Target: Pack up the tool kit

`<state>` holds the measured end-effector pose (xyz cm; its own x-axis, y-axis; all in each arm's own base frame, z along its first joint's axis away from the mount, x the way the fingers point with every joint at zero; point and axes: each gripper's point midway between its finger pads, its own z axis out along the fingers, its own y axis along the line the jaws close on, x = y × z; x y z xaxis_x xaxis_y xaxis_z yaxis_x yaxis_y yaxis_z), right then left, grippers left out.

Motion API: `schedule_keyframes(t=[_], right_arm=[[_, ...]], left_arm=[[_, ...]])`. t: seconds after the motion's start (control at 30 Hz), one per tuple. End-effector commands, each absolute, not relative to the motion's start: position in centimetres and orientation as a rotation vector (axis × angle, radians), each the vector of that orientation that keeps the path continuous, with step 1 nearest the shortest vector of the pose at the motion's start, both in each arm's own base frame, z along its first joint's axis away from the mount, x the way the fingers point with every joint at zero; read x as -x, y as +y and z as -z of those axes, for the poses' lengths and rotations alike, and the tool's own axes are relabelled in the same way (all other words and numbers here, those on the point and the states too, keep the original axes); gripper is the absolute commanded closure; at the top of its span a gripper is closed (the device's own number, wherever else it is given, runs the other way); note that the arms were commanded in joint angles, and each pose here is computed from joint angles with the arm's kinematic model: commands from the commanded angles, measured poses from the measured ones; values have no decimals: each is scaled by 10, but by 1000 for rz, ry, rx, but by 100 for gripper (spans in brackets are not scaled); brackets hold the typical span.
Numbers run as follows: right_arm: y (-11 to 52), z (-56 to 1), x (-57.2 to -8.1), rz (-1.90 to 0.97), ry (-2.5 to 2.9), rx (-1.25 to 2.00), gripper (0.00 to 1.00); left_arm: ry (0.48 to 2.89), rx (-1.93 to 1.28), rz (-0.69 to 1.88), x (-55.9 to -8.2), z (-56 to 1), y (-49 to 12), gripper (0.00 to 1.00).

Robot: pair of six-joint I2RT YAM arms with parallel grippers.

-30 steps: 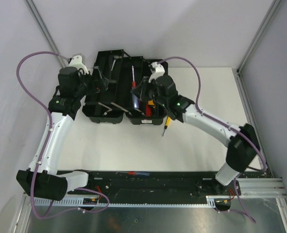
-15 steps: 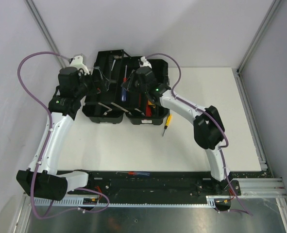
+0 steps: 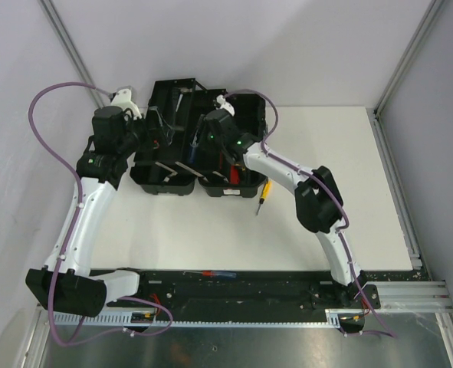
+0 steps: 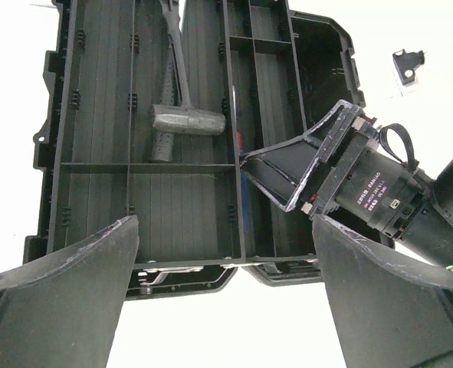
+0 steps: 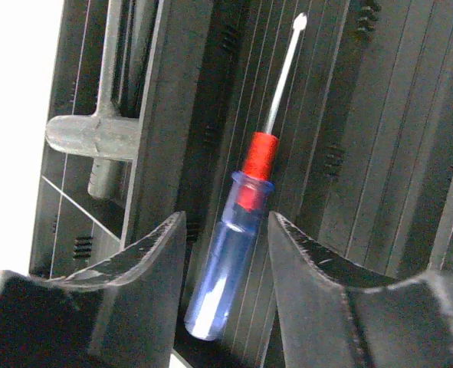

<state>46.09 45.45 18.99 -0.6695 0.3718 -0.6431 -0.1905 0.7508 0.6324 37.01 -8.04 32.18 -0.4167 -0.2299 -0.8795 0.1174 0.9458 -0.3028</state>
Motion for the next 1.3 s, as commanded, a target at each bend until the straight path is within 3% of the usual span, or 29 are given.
schedule_keyframes(t=[0.0,0.23,0.4,0.6,0.73,0.87,1.07,1.27], right_arm=[[442,-225,-462,-824,2076,-144,45],[413,-265,-422,-784,2011,-95,41],[395,-285,-357,-864,1925,303,42],[381,-213,-247,-759,1986,1048,39],[380,-169,-184,-723,2010,1340,40],[388,-138,-138,-724,2018,1501,48],[406,-101,-101,-680,2011,1561,68],[425,-73,-70,-665,2005,1569,72]], left_arm=[[1915,73,392,-365,-340,-79,1],[1910,72,387,-365,-342,-78,1],[1916,65,402,-365,-341,-81,1],[1926,69,422,-365,-337,-84,1],[1939,78,436,-364,-332,-86,1],[1942,84,436,-358,-329,-85,1],[1957,87,460,-351,-321,-87,1],[1989,95,485,-341,-308,-90,1]])
